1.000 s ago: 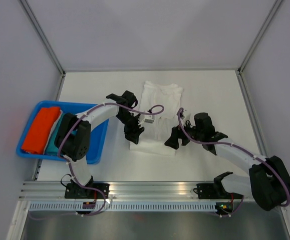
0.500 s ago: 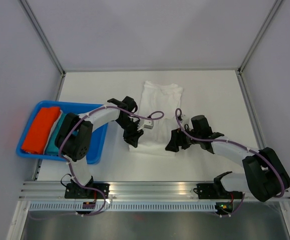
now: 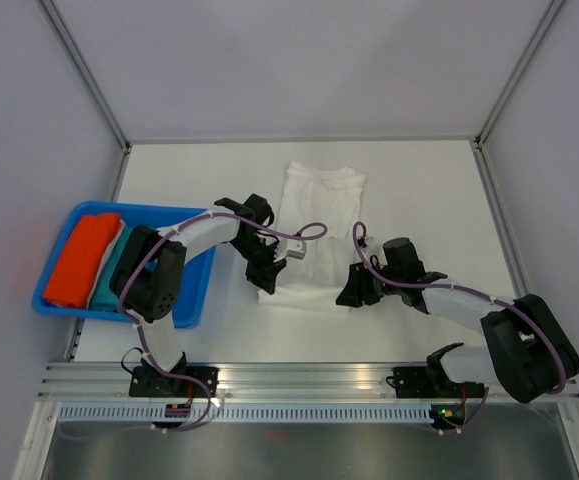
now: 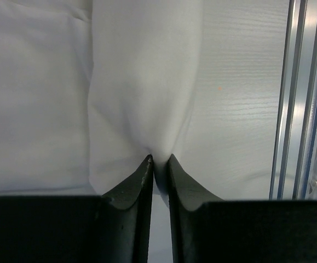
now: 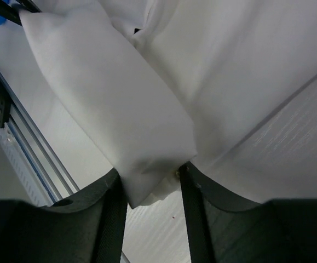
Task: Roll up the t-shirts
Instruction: Roll the tshirt
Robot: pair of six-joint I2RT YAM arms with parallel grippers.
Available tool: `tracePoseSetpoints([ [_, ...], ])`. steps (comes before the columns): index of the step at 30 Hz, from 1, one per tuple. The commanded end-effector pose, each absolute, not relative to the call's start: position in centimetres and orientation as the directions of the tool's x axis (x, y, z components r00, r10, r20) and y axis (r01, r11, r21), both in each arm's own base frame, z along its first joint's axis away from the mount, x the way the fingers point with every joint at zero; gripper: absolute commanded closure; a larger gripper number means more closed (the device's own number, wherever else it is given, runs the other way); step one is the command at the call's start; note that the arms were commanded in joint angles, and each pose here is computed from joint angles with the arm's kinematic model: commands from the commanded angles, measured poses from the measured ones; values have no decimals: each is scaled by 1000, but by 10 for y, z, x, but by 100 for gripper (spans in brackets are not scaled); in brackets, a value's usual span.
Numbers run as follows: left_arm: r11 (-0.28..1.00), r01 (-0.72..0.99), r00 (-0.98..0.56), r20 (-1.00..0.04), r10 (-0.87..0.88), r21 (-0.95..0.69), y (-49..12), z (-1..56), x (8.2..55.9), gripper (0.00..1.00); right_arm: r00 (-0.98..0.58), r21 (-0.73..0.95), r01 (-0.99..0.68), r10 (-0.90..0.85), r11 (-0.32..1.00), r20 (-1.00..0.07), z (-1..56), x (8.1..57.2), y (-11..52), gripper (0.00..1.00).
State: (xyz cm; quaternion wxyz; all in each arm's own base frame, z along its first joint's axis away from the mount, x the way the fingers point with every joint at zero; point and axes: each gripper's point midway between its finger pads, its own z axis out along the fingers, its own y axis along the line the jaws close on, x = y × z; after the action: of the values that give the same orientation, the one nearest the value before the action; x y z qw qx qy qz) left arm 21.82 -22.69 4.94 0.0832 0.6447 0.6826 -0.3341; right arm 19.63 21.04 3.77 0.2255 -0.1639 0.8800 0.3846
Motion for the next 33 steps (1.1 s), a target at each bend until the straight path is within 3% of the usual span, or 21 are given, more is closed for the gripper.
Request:
tracePoseSetpoints([
  [1, -80, 927, -157, -574, 804, -366, -233, 53, 214, 80, -833, 623, -480, -98, 618, -544, 42, 202, 219, 55],
  [6, -59, 923, -183, -570, 801, -379, -234, 57, 215, 97, -858, 673, -465, -106, 575, -503, 41, 192, 224, 78],
  [8, -41, 912, -219, -571, 791, -407, -232, 63, 217, 98, -886, 709, -425, -98, 562, -453, 39, 184, 224, 88],
  [9, -37, 903, -241, -576, 781, -429, -234, 66, 217, 98, -905, 739, -397, -99, 544, -414, 37, 174, 223, 98],
  [10, -20, 900, -261, -577, 774, -435, -233, 67, 226, 98, -921, 755, -362, -83, 547, -382, 34, 171, 220, 100],
  [13, 6, 894, -295, -579, 760, -447, -233, 73, 236, 98, -956, 791, -258, -29, 554, -292, 26, 160, 211, 100],
  [16, 14, 886, -317, -583, 748, -464, -237, 74, 240, 98, -957, 788, -229, 16, 572, -291, 25, 169, 205, 99],
  [19, 40, 885, -330, -565, 756, -464, -237, 67, 245, 88, -956, 766, -218, 24, 605, -291, 21, 179, 200, 99],
  [23, 83, 905, -318, -533, 784, -417, -231, 52, 259, 84, -960, 750, -206, 18, 628, -278, 17, 184, 197, 97],
  [26, 136, 932, -299, -501, 813, -336, -224, 39, 278, 85, -962, 731, -189, 25, 656, -271, 14, 189, 193, 91],
  [30, 132, 936, -289, -498, 818, -326, -224, 34, 283, 85, -958, 693, -164, 53, 702, -281, 15, 195, 184, 66],
  [33, 125, 933, -293, -507, 811, -338, -226, 35, 281, 88, -940, 660, -191, 58, 726, -336, 27, 209, 180, 59],
])
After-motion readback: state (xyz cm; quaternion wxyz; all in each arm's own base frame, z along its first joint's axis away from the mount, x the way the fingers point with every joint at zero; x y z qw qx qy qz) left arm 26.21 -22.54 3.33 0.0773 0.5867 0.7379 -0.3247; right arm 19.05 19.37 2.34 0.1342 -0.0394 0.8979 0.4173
